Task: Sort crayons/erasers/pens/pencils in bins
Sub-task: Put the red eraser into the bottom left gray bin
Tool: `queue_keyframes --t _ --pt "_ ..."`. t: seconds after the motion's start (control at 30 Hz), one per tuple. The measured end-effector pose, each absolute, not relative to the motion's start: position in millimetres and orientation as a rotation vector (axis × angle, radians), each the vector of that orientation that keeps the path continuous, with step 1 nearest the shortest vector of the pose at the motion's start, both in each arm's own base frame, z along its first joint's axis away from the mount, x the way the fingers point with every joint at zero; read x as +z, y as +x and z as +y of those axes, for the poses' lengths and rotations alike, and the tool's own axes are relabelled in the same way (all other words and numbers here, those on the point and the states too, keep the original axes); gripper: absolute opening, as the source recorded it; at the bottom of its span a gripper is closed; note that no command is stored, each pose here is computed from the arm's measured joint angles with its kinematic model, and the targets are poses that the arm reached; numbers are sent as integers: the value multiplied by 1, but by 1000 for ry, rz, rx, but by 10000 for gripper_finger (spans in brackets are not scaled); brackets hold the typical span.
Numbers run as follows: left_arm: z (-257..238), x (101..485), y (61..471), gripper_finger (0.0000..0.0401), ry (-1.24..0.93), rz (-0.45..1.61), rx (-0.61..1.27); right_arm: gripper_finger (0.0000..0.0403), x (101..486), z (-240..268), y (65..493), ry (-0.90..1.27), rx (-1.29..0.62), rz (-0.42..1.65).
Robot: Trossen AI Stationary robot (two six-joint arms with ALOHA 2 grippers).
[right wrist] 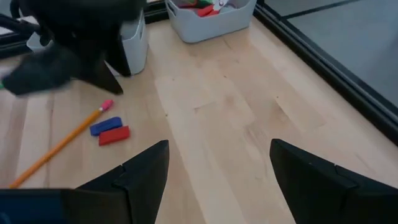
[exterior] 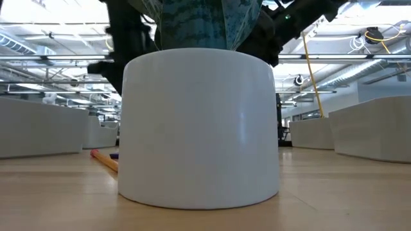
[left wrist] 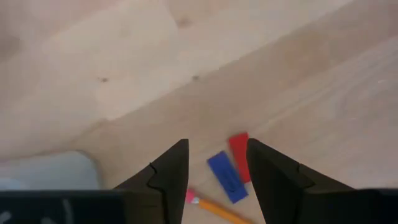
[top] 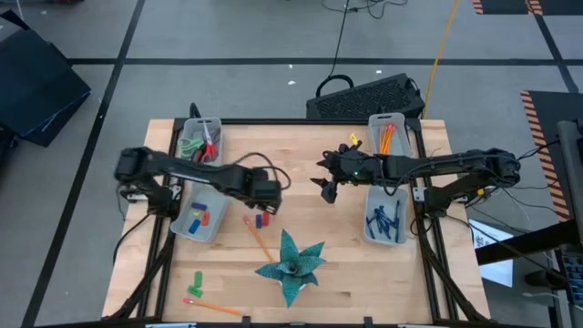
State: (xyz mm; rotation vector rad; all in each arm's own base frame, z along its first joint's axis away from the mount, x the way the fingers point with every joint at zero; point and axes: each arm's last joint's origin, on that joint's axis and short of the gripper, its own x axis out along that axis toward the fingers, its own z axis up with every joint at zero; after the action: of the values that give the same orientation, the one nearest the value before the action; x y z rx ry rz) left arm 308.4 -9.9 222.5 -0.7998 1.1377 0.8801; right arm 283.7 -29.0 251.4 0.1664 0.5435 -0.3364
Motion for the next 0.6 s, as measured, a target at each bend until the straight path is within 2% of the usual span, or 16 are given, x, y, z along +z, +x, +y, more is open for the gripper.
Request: queue_keyframes --t 0.23,0.33,0.6 --pt "-16 183 333 163 -924 1180 918 270 256 -26 278 186 -309 551" --pt "-16 172 344 167 -947 1163 857 270 257 -25 274 184 -312 573" --pt "-19 158 342 219 -965 1230 923 270 257 -25 272 182 -314 590"
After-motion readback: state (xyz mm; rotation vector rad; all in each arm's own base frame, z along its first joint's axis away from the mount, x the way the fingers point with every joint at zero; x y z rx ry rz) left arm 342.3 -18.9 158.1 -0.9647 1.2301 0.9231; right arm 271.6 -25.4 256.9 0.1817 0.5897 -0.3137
